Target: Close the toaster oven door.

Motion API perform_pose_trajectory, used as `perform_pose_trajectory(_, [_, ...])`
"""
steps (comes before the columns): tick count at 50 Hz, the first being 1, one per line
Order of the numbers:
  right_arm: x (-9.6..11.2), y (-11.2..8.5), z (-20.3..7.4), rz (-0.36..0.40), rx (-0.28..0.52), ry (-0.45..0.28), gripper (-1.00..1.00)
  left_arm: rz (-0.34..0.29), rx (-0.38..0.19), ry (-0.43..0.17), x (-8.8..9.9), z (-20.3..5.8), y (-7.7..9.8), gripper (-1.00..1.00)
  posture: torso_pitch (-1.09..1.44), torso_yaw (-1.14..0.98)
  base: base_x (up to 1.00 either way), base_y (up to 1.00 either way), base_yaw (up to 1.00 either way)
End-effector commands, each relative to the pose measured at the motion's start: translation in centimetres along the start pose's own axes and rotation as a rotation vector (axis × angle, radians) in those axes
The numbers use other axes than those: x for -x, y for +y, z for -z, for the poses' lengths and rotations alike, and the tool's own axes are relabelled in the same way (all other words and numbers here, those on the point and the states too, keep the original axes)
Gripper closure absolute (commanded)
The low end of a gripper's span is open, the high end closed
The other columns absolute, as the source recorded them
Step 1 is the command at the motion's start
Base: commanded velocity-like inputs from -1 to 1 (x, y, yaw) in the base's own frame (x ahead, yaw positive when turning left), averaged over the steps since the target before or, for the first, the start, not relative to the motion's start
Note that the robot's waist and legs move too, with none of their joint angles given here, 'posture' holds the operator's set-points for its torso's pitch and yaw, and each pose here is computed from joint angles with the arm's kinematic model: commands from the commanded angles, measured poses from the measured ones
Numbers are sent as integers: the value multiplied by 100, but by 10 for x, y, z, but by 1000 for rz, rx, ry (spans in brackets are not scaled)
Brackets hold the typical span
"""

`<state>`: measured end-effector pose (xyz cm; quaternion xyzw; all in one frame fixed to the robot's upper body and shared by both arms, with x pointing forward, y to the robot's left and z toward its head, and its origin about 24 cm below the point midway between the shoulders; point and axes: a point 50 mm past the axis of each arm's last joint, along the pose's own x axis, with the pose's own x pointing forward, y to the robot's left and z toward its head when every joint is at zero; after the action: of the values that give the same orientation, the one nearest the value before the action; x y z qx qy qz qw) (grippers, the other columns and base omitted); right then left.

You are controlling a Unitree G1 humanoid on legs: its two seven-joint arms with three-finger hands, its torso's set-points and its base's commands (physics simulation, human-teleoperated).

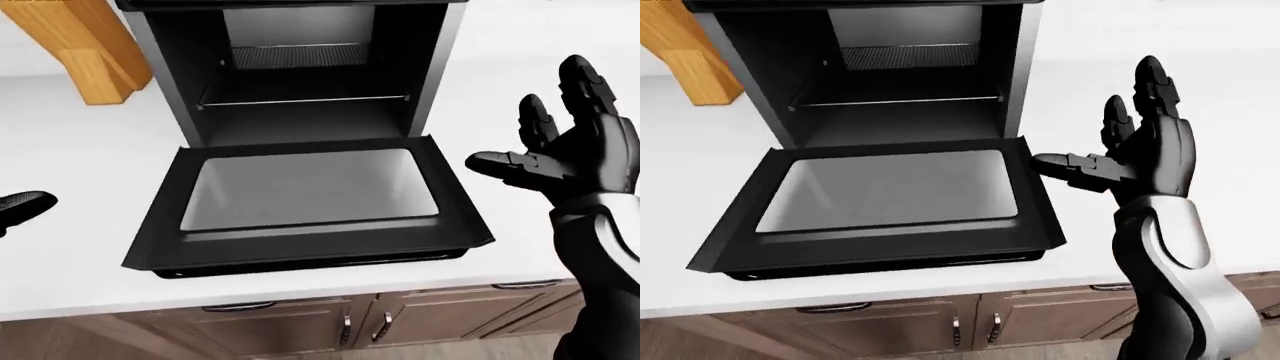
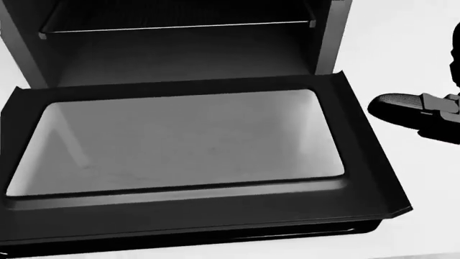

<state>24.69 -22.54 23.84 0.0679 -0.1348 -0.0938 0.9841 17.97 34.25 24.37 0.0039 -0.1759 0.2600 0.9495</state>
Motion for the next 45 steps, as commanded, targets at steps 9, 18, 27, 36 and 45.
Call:
perform_pose_trajectory(9, [-3,3,-19,0,-6,-96,-100,-2,-19,-103,0,-22,1,-100,0,0,0,0,0])
perform_pose_trajectory(18, [-8,-5,-41,84,163,-251,-100,-7,-18,-110,0,-23,2,-100,0,0,0,0,0])
perform_pose_trajectory(27, [-9,-13,-47,46,302,-292,-100,-36,-34,-143,-1,-27,7,-100,0,0,0,0,0])
perform_pose_trajectory(36, [-11,-16,-53,30,426,-333,-100,-37,-62,-141,-1,-25,9,-100,0,0,0,0,0])
perform_pose_trajectory(45, [-12,-18,-57,-18,560,-373,-100,-23,-33,-118,-2,-26,10,-100,0,0,0,0,0])
